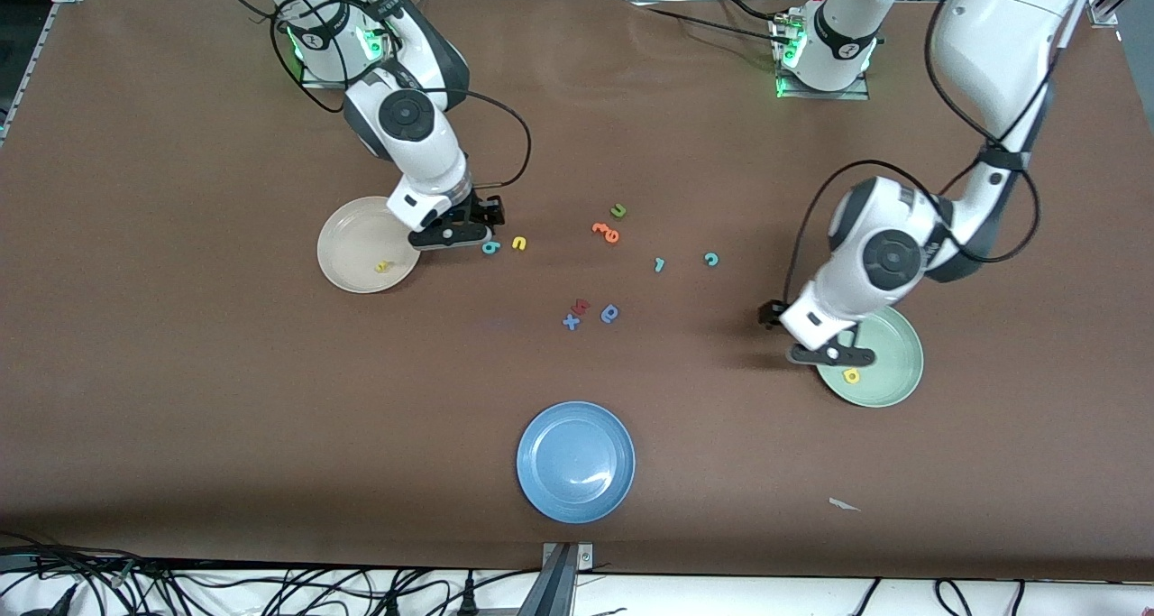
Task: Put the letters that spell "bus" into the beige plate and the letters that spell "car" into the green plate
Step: 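Move the left gripper to the teal c while the right gripper reaches teal b, then grasp the teal c with the left gripper while the right grasps teal b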
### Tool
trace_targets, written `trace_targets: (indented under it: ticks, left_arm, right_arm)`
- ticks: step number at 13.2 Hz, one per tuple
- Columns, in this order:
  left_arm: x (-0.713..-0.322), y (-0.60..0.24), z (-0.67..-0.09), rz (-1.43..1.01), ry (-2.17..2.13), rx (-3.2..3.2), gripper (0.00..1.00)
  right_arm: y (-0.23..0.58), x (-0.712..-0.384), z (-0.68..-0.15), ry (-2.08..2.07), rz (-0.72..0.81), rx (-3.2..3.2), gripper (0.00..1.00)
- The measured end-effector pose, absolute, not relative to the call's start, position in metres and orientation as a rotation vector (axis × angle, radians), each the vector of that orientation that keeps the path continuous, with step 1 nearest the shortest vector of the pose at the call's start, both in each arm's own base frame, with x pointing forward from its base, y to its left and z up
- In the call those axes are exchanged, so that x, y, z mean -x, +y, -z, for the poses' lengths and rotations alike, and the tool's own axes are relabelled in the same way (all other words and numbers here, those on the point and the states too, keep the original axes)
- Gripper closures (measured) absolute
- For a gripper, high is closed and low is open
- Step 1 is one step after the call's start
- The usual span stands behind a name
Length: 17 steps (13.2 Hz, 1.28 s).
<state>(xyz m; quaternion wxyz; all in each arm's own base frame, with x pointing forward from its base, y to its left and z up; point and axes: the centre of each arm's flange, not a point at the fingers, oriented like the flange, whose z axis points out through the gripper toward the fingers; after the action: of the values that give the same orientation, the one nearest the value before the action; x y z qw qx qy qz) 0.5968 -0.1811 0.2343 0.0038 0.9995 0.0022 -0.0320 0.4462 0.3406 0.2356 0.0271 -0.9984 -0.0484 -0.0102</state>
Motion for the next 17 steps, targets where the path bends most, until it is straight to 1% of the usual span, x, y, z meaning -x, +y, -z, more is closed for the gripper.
trace_targets:
  ticks: [4,7,8,11,13,15,16,17]
  left_arm:
    - [-0.54,-0.249,-0.219,0.036,0.173,-3.192,0.0]
    - [-0.504,-0.271,-0.197,0.018,0.22,-3.19,0.0]
    - [-0.495,-0.271,-0.189,0.018,0.214,-3.175,0.01]
    - [-0.481,-0.265,-0.176,0.04,0.207,-3.168,0.1]
    - [-0.475,-0.264,-0.171,0.047,0.195,-3.169,0.11]
    - [-0.474,-0.264,-0.17,0.05,0.192,-3.17,0.29]
    - [-0.472,-0.263,-0.169,0.054,0.192,-3.171,0.29]
    - [-0.472,-0.263,-0.169,0.055,0.19,-3.17,0.37]
  right_arm:
    - [0.362,-0.441,-0.213,-0.178,0.015,3.083,0.17]
    - [0.36,-0.439,-0.205,-0.259,0.035,3.109,0.18]
    - [0.36,-0.438,-0.203,-0.276,0.038,3.114,0.18]
    - [0.361,-0.436,-0.193,-0.328,0.052,3.11,0.19]
    - [0.362,-0.434,-0.185,-0.379,0.069,3.105,0.19]
    - [0.362,-0.434,-0.179,-0.398,0.08,3.096,0.19]
    - [0.361,-0.434,-0.178,-0.405,0.083,3.095,0.19]
    - [0.361,-0.434,-0.177,-0.409,0.085,3.096,0.19]
